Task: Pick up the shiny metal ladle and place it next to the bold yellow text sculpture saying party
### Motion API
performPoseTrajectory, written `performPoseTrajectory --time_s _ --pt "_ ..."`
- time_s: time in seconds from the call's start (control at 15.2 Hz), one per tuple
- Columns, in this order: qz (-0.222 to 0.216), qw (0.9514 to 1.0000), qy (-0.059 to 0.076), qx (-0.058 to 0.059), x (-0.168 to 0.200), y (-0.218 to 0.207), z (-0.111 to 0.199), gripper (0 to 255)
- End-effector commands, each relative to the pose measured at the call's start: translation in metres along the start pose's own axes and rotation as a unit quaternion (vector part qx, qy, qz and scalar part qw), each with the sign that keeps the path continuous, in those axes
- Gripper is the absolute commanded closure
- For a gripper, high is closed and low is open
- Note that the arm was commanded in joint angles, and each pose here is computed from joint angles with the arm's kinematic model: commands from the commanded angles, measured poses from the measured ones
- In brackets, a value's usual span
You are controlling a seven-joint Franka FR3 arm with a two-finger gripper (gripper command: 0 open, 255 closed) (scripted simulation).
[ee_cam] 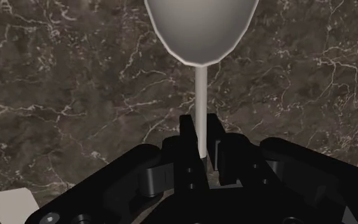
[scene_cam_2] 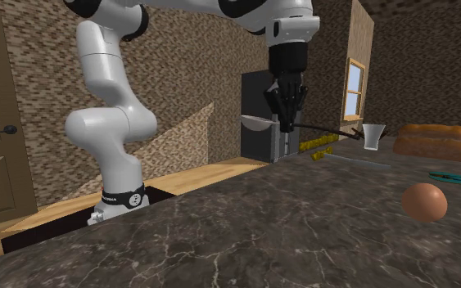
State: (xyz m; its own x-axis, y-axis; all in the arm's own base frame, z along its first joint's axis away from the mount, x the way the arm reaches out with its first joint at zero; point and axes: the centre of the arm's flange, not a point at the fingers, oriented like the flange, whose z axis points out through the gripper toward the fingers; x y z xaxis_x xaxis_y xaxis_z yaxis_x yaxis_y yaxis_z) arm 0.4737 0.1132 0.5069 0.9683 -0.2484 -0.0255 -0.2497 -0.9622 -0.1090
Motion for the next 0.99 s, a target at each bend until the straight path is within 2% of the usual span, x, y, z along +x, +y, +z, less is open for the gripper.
performPoseTrajectory --time_s 0.0,0.92 --pt "0.001 1.0 0.0 0.0 -0.014 -0.025 0.003 255" --pt "0.001 1.0 0.0 0.0 -0.095 -0.19 0.023 255"
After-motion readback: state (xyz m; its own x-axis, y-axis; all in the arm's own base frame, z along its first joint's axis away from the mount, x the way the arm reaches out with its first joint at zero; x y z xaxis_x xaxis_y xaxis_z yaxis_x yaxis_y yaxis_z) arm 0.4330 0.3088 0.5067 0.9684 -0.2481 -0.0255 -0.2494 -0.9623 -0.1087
